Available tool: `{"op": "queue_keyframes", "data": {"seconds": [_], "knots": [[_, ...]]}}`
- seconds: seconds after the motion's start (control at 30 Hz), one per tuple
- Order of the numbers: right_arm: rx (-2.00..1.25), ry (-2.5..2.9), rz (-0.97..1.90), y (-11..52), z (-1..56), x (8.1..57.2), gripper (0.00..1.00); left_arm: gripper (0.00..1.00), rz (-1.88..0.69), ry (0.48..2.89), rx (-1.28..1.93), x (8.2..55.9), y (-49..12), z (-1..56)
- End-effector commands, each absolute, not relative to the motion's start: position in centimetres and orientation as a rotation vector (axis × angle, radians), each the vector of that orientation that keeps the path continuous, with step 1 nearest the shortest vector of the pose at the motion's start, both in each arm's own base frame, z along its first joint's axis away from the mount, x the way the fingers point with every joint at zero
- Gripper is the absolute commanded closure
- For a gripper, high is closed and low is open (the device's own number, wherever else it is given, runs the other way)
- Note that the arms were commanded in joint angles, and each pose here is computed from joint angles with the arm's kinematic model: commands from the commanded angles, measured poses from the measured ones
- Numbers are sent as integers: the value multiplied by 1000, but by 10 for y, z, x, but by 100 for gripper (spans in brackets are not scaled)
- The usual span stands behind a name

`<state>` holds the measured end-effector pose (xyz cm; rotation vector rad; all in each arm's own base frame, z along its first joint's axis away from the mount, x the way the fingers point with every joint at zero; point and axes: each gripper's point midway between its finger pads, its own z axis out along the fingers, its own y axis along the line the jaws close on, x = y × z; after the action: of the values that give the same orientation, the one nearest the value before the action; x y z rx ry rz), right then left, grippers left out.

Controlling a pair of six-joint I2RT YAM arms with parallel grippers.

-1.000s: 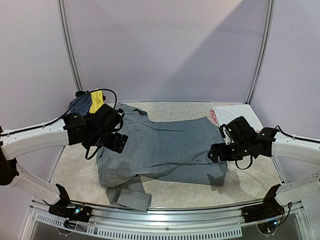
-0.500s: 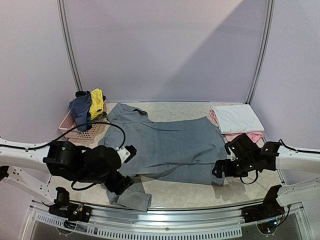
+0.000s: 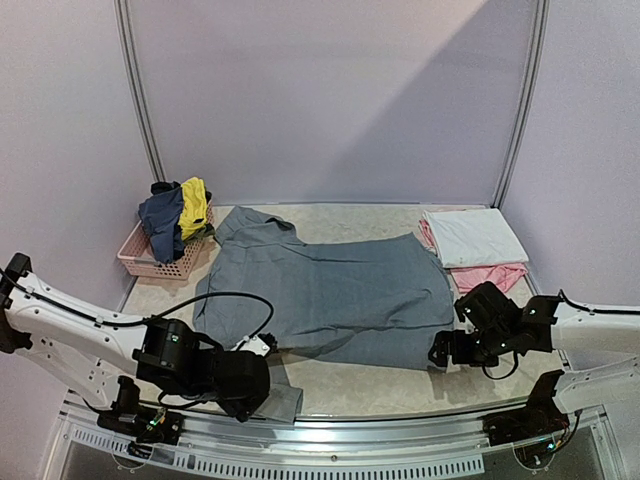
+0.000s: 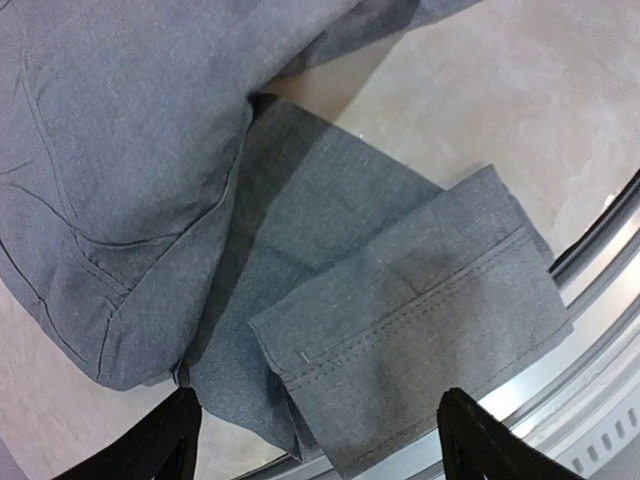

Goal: Fold and stack the mixed laundry pile
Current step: Pick up the flattened shirt from the center of the board.

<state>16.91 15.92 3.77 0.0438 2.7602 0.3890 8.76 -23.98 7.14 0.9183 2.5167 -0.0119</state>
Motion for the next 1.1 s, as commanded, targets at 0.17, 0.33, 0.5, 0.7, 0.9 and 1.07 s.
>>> {"op": "queue_keyframes", "data": {"seconds": [0.17, 0.33, 0.5, 0.7, 0.9, 1.07], "knots": [[52, 2744, 421, 162, 37, 168, 1, 22, -182, 2570, 755, 78, -240, 55], [50, 2744, 423, 163, 35, 168, 1, 38, -261, 2614, 702, 73, -242, 43], [54, 2742, 422, 163, 33, 169, 1, 76, -322, 2637, 679, 71, -246, 38], [83, 2720, 421, 160, 34, 171, 1, 100, -360, 2556, 711, 76, -257, 77], [113, 2686, 452, 163, 34, 176, 6, 100, -347, 2429, 725, 91, -258, 147], [127, 2694, 477, 167, 31, 176, 19, 100, -355, 2336, 717, 101, -253, 193]]}}
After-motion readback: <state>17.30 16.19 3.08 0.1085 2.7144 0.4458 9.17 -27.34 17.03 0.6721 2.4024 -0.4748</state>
